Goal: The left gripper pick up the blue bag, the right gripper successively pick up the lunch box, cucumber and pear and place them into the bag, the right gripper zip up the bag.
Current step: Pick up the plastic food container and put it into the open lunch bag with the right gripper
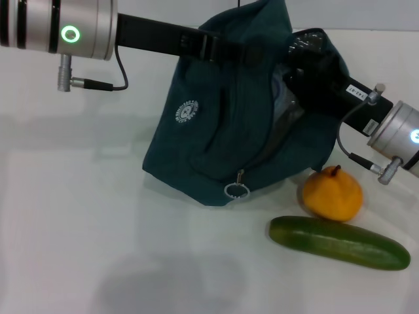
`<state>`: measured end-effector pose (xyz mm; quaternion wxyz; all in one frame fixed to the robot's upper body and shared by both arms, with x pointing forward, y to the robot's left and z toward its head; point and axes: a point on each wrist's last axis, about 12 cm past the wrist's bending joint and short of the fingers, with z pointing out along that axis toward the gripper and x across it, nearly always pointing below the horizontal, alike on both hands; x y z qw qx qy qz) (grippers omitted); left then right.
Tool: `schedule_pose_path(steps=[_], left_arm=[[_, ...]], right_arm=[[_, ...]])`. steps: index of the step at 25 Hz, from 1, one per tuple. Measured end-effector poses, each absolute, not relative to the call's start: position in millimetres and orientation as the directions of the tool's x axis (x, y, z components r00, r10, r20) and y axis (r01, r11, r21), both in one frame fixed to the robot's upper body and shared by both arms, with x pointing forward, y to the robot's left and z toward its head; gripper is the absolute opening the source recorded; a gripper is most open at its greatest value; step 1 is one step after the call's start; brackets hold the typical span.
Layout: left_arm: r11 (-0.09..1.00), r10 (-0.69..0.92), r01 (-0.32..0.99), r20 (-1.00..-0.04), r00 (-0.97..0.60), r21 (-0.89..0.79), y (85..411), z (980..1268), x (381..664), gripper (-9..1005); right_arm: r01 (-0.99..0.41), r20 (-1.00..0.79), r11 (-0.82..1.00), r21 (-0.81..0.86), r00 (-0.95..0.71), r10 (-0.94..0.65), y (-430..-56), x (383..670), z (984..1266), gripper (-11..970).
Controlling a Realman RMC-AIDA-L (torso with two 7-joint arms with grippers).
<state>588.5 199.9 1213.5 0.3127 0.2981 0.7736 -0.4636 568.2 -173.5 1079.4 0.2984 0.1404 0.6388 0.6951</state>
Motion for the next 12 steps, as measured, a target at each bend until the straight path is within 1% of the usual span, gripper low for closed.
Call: schedule_pose_path(steps=[9,12], left_arm=[[0.377,0.185,0.762,-0.763,-0.619,-0.527,194.6,1217.6,589.6,87],[0.367,0.19,0.762,-0.758,-0.623,-0.534,193.8,1218.9,588.8,87]], right_arm=[[-0.277,-0.248,0.023,0.961,-0.816,0.522,-164.7,571.6,1085.0,114],[-0.296,-0.269,0.031,0.955,-0.813,0.516,-166.8,573.4,1087.0,114]])
